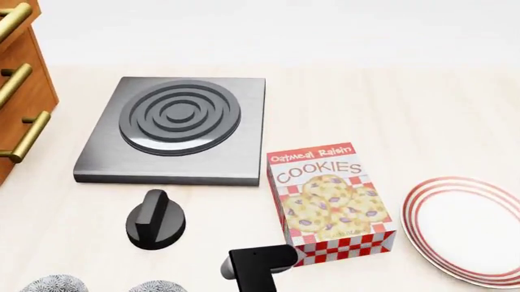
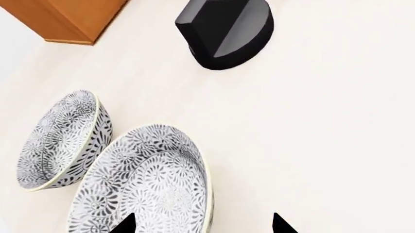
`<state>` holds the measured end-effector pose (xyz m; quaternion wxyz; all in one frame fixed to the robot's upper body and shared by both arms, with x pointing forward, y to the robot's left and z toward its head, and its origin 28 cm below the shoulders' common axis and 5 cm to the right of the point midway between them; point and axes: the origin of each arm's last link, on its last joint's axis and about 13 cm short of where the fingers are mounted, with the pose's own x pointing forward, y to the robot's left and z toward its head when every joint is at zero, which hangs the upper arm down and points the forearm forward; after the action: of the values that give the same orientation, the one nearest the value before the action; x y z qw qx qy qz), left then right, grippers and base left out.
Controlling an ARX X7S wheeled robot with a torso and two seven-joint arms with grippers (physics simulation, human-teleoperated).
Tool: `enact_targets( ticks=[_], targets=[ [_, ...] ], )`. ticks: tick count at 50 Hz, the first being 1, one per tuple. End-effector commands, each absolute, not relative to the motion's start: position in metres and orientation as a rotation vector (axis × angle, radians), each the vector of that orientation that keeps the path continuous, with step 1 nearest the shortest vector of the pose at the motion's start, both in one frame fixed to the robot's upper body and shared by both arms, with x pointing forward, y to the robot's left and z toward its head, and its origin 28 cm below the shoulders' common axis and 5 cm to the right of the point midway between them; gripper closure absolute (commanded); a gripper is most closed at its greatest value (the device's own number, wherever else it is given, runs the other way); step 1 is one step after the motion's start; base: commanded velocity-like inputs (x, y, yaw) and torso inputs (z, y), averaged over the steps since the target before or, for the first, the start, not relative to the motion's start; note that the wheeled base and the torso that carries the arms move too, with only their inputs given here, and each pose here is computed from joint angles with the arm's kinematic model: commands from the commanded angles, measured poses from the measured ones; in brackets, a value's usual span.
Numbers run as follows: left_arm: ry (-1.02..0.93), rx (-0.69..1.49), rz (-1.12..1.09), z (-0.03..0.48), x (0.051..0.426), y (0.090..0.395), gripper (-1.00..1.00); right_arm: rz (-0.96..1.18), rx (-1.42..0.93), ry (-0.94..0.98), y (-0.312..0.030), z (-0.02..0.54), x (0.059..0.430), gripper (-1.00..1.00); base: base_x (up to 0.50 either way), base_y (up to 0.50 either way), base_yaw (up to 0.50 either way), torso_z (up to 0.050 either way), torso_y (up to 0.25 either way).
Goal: Pick the akita bowl from table center and place it on the plate.
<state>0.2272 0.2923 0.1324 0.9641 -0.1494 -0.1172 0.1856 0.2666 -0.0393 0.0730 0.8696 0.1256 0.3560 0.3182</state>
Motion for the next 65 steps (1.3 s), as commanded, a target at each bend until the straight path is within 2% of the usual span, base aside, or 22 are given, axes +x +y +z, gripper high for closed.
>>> enact_targets(
  ticks=[1, 10, 11, 28, 34, 39, 47, 65],
  targets=[
    [-0.238, -0.304, 0.377, 0.133, 0.227, 0.293, -1.00, 0.667, 0.270, 0.755, -0.039, 0.069, 0.268, -1.00, 0.00, 0.00, 0.00, 0.000, 0.000],
    [-0.240, -0.304, 0.377, 0.134, 0.226, 0.293, -1.00, 0.677, 0.268, 0.759, -0.038, 0.066, 0.268, -1.00, 0.00, 0.00, 0.00, 0.000, 0.000],
    [-0.239, -0.304, 0.378, 0.134, 0.227, 0.293, -1.00, 0.678, 0.267, 0.758, -0.038, 0.066, 0.267, 1.00, 0.00, 0.00, 0.00, 0.000, 0.000],
    [-0.239, -0.305, 0.378, 0.134, 0.226, 0.293, -1.00, 0.658, 0.252, 0.696, -0.041, 0.073, 0.267, 1.00, 0.00, 0.00, 0.00, 0.000, 0.000],
    [-0.240, -0.307, 0.380, 0.134, 0.226, 0.294, -1.00, 0.610, 0.146, 0.533, -0.048, 0.087, 0.263, 1.00, 0.00, 0.00, 0.00, 0.000, 0.000],
    [-0.242, -0.307, 0.378, 0.135, 0.225, 0.294, -1.00, 0.612, -0.052, 0.355, -0.056, 0.104, 0.252, 1.00, 0.00, 0.00, 0.00, 0.000, 0.000],
    [-0.243, -0.306, 0.373, 0.135, 0.225, 0.292, -1.00, 0.552, -0.169, 0.197, -0.073, 0.130, 0.240, 1.00, 0.00, 0.00, 0.00, 0.000, 0.000],
    [-0.249, -0.318, 0.377, 0.138, 0.224, 0.294, -1.00, 0.288, -0.162, -0.090, -0.125, 0.194, 0.231, 1.00, 0.00, 0.00, 0.00, 0.000, 0.001]
  ],
)
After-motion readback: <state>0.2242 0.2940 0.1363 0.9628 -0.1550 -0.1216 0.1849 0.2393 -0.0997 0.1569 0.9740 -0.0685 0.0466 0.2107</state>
